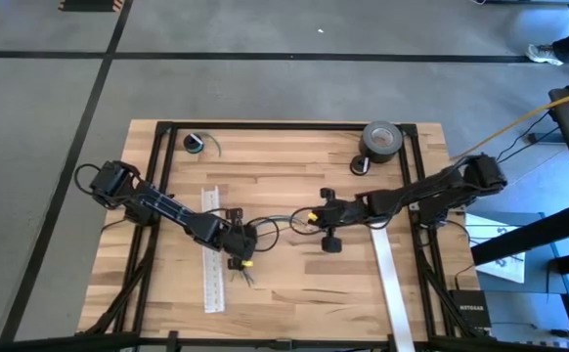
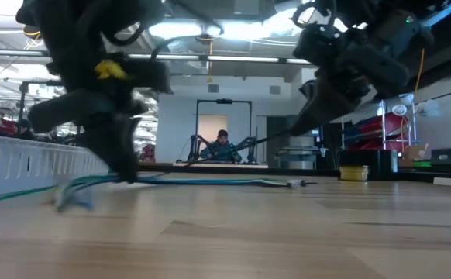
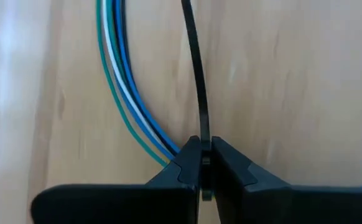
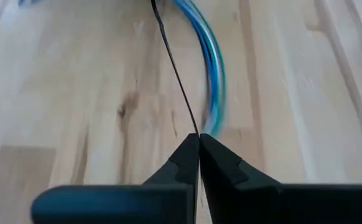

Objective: Ziptie cables
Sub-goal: Wrap the colored cables with the black zip tie

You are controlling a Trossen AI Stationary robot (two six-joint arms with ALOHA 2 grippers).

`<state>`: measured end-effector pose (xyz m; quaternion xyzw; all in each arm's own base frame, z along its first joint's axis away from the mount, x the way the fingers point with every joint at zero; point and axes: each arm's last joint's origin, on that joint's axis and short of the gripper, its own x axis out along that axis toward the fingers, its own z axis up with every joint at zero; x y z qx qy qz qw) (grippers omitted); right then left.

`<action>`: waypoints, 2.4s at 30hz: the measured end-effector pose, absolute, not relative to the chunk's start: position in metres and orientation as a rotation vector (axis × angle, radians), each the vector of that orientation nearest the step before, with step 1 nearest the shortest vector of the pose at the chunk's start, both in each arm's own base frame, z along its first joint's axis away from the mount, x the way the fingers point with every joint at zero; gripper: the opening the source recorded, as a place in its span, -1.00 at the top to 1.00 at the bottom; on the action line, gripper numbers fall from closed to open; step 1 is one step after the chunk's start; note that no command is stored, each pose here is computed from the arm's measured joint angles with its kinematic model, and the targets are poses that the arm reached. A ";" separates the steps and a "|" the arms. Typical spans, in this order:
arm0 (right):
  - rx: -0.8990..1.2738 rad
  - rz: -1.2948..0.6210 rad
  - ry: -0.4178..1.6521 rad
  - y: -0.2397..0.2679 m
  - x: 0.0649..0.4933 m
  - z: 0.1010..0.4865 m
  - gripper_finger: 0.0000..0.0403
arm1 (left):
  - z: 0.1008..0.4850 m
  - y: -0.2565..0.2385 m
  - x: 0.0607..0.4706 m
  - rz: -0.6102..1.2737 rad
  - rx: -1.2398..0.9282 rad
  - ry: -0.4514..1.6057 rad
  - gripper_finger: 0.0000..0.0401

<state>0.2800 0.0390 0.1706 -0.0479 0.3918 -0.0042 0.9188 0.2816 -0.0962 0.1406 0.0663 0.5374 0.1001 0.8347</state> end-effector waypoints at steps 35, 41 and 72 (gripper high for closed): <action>0.164 -0.028 0.749 0.039 0.261 0.180 0.10 | 0.219 -0.086 0.313 0.108 0.028 0.873 0.11; 0.204 0.074 0.553 0.044 0.278 0.189 0.10 | 0.214 -0.092 0.294 0.084 0.063 0.911 0.16; 0.162 -0.005 0.849 0.101 0.398 0.129 0.10 | 0.139 -0.085 0.286 -0.142 0.203 0.817 0.51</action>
